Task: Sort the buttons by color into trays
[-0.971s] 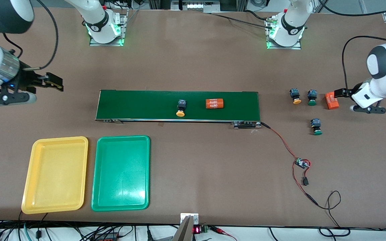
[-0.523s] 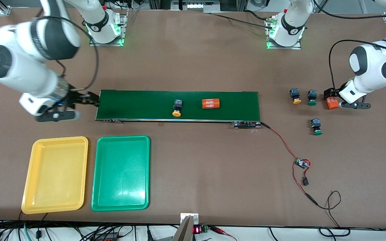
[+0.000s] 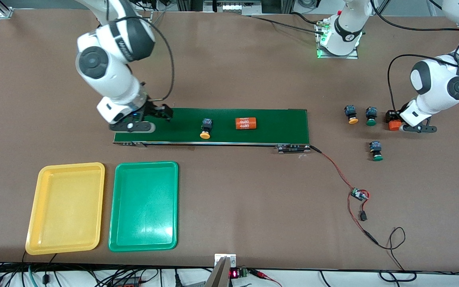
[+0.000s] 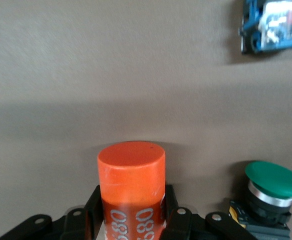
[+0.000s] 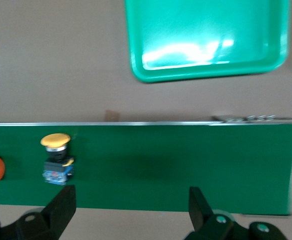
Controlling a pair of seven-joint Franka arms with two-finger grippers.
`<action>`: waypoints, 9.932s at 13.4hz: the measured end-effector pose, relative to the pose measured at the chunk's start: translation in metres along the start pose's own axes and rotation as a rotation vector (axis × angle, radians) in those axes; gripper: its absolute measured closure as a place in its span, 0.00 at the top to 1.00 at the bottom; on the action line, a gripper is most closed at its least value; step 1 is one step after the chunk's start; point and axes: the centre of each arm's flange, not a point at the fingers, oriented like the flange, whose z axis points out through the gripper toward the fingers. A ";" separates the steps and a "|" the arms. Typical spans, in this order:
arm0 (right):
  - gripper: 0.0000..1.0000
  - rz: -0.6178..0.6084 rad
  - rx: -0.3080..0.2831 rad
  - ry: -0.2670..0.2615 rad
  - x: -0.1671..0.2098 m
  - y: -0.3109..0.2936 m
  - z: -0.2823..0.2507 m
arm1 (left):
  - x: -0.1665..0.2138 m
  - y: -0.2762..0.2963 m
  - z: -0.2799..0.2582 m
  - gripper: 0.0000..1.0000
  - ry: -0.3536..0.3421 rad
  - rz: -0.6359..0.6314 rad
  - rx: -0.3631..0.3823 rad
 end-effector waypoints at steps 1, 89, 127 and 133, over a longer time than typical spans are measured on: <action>1.00 -0.009 0.005 -0.001 -0.008 -0.011 0.012 | 0.005 -0.002 -0.007 0.50 0.003 0.002 0.004; 1.00 -0.109 -0.106 -0.007 0.105 0.110 -0.105 | 0.072 0.390 -0.156 0.40 -0.141 0.033 -0.177; 1.00 0.017 -0.128 -0.091 0.084 0.130 -0.094 | 0.108 0.115 -0.002 0.86 0.033 -0.040 0.047; 1.00 0.017 -0.127 -0.089 0.084 0.130 -0.094 | 0.114 0.115 -0.020 0.41 0.057 -0.037 0.054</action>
